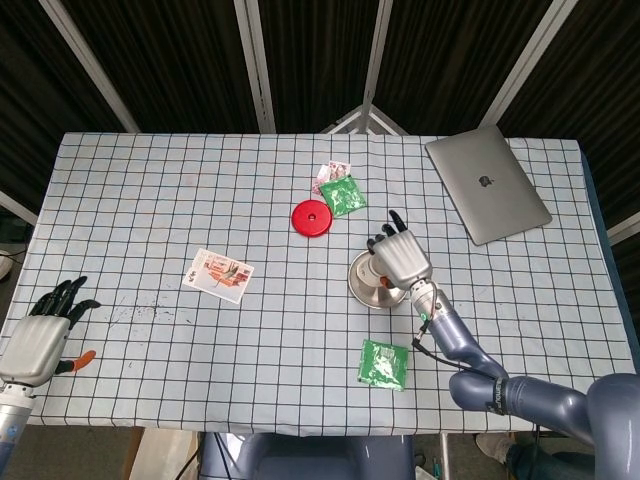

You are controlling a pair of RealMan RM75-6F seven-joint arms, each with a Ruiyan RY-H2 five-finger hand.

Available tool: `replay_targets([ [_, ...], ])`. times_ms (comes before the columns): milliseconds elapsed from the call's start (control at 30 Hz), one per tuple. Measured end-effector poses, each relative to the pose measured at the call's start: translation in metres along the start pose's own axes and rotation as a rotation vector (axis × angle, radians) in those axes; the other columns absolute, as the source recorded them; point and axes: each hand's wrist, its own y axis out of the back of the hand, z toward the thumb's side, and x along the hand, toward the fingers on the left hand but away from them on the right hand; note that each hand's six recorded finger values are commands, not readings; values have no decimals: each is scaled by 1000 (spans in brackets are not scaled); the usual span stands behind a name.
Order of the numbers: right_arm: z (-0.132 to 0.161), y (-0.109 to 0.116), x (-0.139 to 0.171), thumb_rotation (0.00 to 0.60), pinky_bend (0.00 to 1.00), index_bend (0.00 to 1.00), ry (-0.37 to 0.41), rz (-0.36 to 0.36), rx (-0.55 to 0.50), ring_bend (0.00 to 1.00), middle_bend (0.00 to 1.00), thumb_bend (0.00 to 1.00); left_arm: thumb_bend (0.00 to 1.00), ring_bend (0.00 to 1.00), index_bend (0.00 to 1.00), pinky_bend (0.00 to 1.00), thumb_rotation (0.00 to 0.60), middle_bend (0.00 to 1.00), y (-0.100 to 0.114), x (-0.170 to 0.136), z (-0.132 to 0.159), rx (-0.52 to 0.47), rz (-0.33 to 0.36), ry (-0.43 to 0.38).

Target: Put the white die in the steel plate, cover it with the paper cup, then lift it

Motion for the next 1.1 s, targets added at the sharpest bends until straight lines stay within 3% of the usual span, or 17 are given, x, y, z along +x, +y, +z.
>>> replay_targets([
  [433,-7,1,-3,600,0,555,-28,-53,15,244,483,414,274,0,266,128,600,0,-1,0,0,6,-2,3],
  [767,-16,-1,8,600,0,573,-16,-14,39,246,483,415,275,0,269,128,600,0,-2,0,2,11,-4,1],
  [1100,-6,-3,24,600,0,578,34,45,39,248,483,415,275,0,271,128,600,0,-3,-1,3,14,-6,-2],
])
